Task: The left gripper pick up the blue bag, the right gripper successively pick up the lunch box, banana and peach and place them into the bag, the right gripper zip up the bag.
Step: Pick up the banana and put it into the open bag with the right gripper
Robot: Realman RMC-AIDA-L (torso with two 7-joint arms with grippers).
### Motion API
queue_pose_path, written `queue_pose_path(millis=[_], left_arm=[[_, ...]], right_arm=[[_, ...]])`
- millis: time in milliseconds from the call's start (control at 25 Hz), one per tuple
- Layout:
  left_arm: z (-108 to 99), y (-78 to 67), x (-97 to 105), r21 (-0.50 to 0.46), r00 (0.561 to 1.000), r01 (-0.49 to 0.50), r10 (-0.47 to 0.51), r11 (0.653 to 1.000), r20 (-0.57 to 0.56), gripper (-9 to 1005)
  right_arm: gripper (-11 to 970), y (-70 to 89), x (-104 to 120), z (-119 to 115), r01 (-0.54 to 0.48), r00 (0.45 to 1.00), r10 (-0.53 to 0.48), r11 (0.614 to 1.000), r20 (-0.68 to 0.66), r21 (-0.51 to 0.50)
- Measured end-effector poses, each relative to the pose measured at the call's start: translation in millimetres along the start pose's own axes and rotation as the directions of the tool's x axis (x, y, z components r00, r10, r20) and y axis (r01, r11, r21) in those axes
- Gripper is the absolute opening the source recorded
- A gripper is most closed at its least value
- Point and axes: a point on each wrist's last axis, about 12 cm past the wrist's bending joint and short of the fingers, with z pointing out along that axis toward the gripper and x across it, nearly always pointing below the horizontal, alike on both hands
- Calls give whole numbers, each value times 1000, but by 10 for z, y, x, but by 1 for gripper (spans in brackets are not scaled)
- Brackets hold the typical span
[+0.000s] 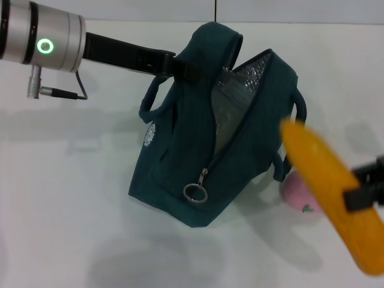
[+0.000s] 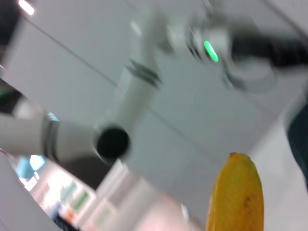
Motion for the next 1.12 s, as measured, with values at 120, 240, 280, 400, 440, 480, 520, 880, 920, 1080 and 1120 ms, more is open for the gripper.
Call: queue_pose_path(millis=[120, 240, 280, 400, 440, 480, 520, 880, 920, 1080, 1120], left_arm=[[11, -8, 2, 3, 1000, 0, 0, 1000, -4, 34], [17, -15, 9, 9, 1000, 3, -3, 1000, -5, 34], [16, -14, 12, 10, 1000, 4, -4, 1000, -4, 34], [13, -10, 19, 11, 1000, 7, -7, 1000, -3, 34], [12, -10, 22, 11, 1000, 8, -8, 1000, -2, 34], [10, -9, 23, 12, 1000, 8, -8, 1000, -1, 34], [9, -9, 25, 12, 1000, 9, -9, 1000, -1, 34], [26, -28, 13, 20, 1000, 7, -7, 1000, -5, 34], [32, -34, 10, 21, 1000, 6, -5, 1000, -7, 34], [40, -44, 1, 24, 1000, 9, -9, 1000, -10, 34], [41, -46, 0, 24, 1000, 9, -9, 1000, -10, 34]], right_arm=[[427, 31, -10, -2, 78, 991, -73, 996, 112, -38], [427, 60, 1, 30, 160, 962, -141, 985, 235, -63], [427, 66, 14, 44, 201, 941, -174, 978, 291, -64], [427, 83, 27, 82, 332, 856, -284, 943, 431, -39], [427, 87, 35, 100, 379, 817, -325, 925, 476, -20], [427, 89, 40, 111, 414, 786, -356, 910, 506, -1], [427, 90, 51, 132, 462, 734, -402, 886, 548, 31], [427, 21, 41, 380, 663, 504, -608, 728, 614, 178], [427, 1, 18, 415, 676, 495, -625, 713, 604, 183], [427, -94, -23, 524, 684, 504, -662, 698, 556, 211], [427, -127, -25, 554, 679, 516, -668, 701, 536, 219]])
